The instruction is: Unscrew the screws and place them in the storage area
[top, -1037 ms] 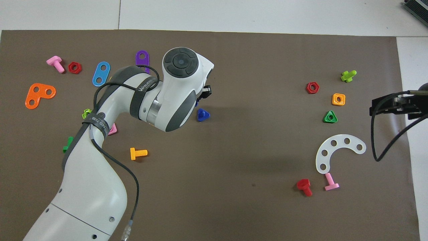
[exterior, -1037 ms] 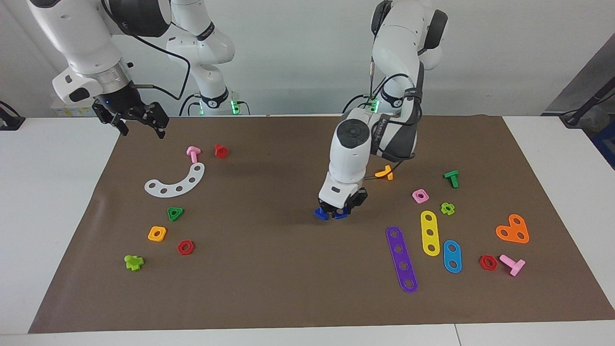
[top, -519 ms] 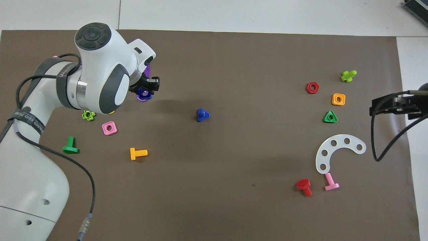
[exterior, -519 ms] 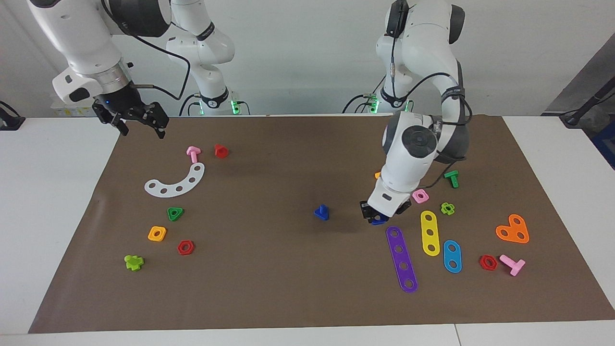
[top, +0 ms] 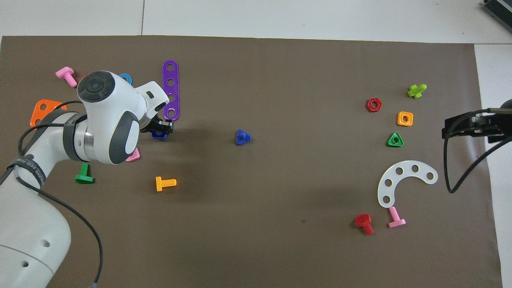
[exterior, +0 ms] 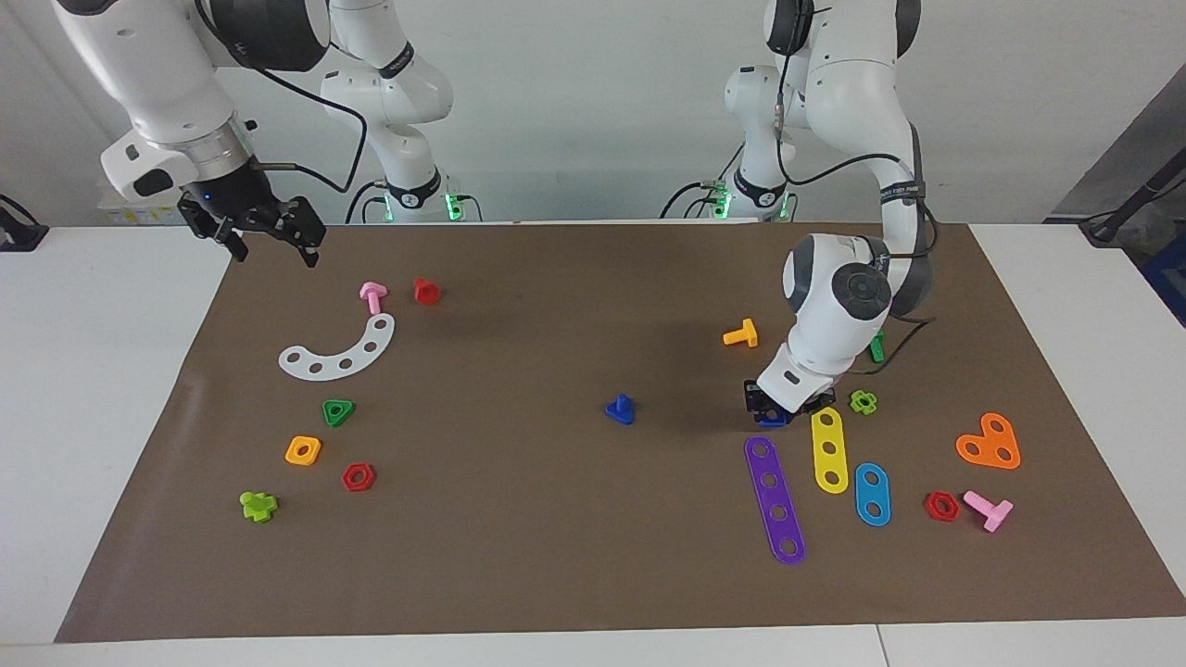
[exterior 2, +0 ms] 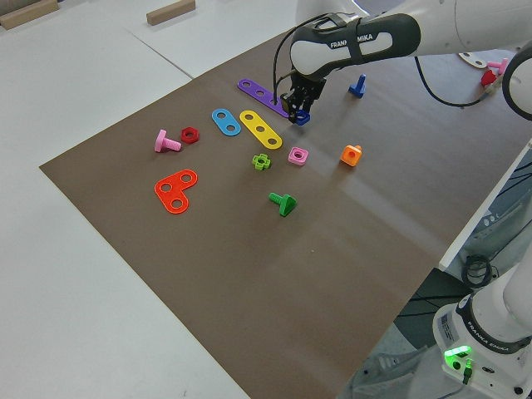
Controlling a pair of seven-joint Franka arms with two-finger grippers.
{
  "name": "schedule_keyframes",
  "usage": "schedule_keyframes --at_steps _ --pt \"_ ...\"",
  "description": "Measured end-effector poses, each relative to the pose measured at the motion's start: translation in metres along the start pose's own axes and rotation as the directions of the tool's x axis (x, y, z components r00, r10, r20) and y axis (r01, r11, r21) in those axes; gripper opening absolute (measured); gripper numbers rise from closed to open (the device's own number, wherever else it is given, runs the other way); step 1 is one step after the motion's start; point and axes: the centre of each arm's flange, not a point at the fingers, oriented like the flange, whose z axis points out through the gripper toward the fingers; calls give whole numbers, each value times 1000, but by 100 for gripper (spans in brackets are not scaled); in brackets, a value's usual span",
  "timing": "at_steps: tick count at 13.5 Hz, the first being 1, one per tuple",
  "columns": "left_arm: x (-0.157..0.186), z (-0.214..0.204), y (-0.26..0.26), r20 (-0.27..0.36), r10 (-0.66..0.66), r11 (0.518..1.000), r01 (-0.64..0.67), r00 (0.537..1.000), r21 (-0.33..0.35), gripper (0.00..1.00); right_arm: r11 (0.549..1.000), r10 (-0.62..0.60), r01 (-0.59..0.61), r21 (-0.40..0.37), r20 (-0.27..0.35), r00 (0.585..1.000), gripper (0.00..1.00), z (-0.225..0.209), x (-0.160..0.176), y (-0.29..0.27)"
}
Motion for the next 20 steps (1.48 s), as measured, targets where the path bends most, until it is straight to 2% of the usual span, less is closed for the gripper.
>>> schedule_keyframes --at_steps 2,3,5,7,10,13,17,20 --pt "-6 -1 0 4 7 1000 -7 1000 -1 52 1000 -27 28 5 -34 999 100 0 3 -16" --pt "-7 -3 0 3 8 1000 -8 1000 -1 57 999 -51 51 8 -64 997 100 3 5 -29" --pt "-7 -8 0 -5 10 1000 -10 1000 -2 81 995 -96 98 14 -109 989 100 22 7 -67" --pt "-5 -18 -3 -10 5 1000 -5 1000 -3 100 995 -90 94 24 -127 988 100 51 8 -119" --pt "6 -71 -32 29 -35 999 35 999 -9 100 997 -58 63 41 -127 990 100 106 1 -228" --pt "2 -129 -83 37 -29 999 30 999 -19 100 997 -40 50 66 -145 989 100 153 -18 -327" --pt "-23 -160 -150 56 -4 999 6 998 -35 100 996 -32 43 74 -154 988 100 193 -22 -401" --pt "-42 -194 -166 48 -22 999 24 999 -38 100 996 -57 66 54 -156 986 100 239 -11 -442"
